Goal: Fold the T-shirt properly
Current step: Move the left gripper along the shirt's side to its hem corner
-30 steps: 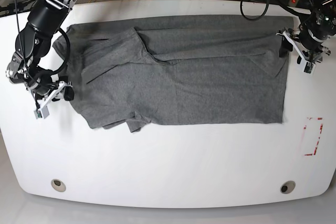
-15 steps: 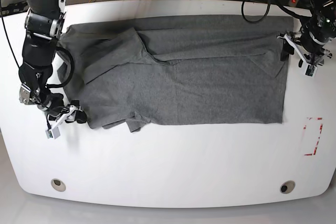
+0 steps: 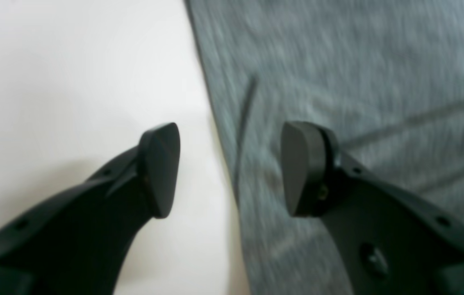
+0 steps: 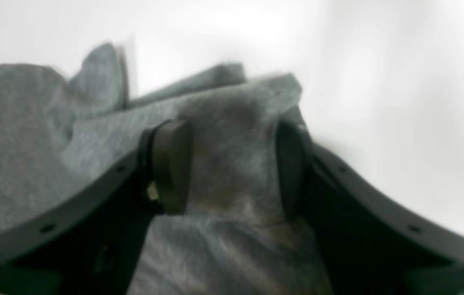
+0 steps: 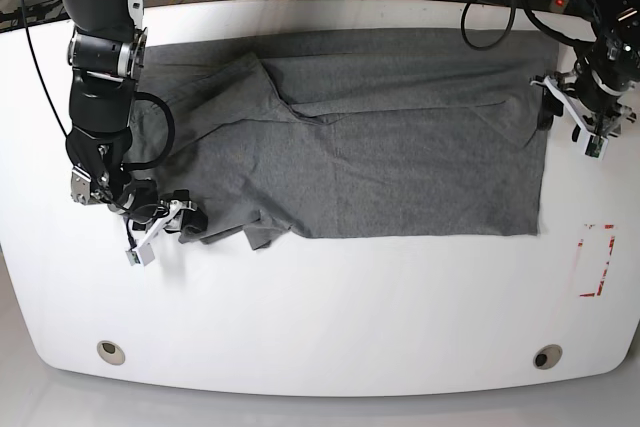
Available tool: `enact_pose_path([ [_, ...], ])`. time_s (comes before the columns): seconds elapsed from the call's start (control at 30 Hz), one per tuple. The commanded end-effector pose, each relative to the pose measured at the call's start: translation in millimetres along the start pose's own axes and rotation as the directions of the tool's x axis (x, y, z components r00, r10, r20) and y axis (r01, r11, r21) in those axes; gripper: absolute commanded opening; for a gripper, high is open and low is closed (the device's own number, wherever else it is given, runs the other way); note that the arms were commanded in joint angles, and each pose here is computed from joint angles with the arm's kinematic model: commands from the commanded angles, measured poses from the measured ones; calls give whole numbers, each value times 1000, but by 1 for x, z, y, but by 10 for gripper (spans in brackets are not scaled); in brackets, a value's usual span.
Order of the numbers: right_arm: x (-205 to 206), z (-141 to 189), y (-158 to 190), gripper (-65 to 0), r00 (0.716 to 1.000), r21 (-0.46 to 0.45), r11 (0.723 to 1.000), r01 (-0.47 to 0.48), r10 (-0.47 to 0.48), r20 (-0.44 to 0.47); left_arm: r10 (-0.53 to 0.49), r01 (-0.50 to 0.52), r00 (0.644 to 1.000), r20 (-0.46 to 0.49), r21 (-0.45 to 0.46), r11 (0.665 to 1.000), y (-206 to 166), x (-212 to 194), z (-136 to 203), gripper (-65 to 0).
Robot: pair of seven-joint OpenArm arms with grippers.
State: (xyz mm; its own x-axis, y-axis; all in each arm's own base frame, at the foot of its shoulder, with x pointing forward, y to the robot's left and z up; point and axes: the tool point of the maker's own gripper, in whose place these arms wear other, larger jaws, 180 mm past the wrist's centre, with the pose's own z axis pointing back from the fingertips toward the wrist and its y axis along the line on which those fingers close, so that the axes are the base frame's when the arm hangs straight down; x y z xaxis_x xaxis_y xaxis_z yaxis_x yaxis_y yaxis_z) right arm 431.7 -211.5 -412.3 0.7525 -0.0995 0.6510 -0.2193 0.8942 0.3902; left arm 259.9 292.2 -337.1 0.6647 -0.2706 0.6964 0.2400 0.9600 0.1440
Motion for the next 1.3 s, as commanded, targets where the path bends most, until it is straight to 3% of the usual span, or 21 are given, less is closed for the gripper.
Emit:
enact_pose_path([
  [0.0,28,8,-2,-330,998,-2,1000,-20,20,66,-38,38,998,43,7,999,6,23,1,-267],
  [0.07,30,7,-2,-331,997,-1,1000,-18,18,77,-45,44,997,56,17,999,10,36,-1,-237],
  [0.17,31,7,-1,-361,996,-1,1000,-19,19,84,54,-60,996,76,88,994,26,50,-3,-197],
  [0.33,34,6,0,-568,995,-2,1000,-29,29,101,203,-224,968,145,150,963,44,77,-10,-149],
  [0.4,28,4,-1,-650,996,-17,998,-68,69,62,273,-296,950,151,160,942,50,79,-18,-149],
  [0.57,24,-2,3,-650,992,-29,993,-116,117,38,411,-430,901,141,160,889,65,80,-43,-147],
  [0.73,25,-3,5,-650,992,-26,993,-118,119,40,481,-497,866,137,127,858,73,84,-67,-147],
  [0.97,38,12,3,-650,979,-56,979,-198,200,29,455,-469,879,141,86,879,58,90,-95,-147],
  [1.17,50,28,16,-650,949,-79,947,-313,315,22,429,-440,893,136,63,896,44,86,-114,-146],
  [1.27,53,36,14,-588,947,-98,944,-316,320,29,437,-450,886,152,57,891,46,91,-118,-146],
])
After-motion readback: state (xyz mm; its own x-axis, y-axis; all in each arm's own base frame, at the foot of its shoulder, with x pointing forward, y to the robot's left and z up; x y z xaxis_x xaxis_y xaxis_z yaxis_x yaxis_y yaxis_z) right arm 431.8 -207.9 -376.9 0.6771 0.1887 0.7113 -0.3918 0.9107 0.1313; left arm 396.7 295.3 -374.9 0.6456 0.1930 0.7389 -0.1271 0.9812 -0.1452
